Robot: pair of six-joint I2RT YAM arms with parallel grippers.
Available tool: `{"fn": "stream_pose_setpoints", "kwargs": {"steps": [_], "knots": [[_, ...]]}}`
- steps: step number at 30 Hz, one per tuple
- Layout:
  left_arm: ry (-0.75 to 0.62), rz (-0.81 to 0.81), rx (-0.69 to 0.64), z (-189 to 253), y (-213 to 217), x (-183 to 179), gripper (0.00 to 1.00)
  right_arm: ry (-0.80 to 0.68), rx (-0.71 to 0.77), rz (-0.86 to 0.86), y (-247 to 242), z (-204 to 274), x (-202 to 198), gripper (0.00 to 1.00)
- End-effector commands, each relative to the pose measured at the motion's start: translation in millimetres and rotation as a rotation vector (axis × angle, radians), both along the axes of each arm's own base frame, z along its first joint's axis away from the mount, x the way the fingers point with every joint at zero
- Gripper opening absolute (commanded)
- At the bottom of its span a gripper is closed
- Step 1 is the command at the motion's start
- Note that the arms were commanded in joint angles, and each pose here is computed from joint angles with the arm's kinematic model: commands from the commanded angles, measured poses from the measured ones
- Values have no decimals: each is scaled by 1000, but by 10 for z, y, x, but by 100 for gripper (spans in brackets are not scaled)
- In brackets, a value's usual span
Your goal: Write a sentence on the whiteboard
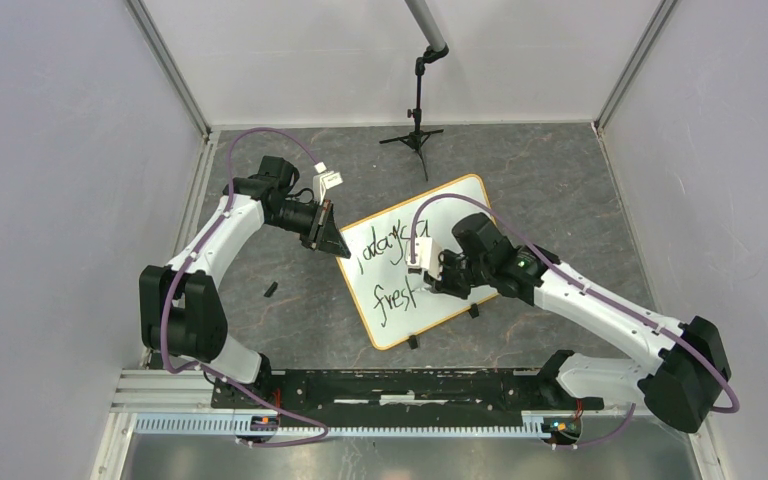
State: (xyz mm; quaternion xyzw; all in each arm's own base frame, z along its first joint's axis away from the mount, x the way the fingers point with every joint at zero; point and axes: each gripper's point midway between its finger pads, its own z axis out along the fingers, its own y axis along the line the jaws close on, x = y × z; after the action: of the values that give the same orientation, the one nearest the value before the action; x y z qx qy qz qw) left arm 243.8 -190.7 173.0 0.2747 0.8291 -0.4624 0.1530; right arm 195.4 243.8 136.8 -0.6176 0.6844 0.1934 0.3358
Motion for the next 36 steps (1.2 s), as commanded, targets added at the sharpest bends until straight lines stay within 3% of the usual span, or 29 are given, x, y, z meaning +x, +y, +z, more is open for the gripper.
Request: {"fn": "stream_pose_setpoints", "kwargs": {"steps": [1, 14, 25, 36], "knots": [[-102, -26, 55, -87, 41, 151, 2, -43, -26, -20, -94, -37, 75, 0], [-100, -27, 54, -93, 37, 156, 2, 5, -62, 43, -198, -257, -165, 0], [-104, -27, 55, -82, 40, 142, 2, 21, 78, 79, 32, 238, -194, 0], [-105, -24, 55, -73, 39, 152, 2, 37, 135, 11, -139, 475, 76, 0]]}}
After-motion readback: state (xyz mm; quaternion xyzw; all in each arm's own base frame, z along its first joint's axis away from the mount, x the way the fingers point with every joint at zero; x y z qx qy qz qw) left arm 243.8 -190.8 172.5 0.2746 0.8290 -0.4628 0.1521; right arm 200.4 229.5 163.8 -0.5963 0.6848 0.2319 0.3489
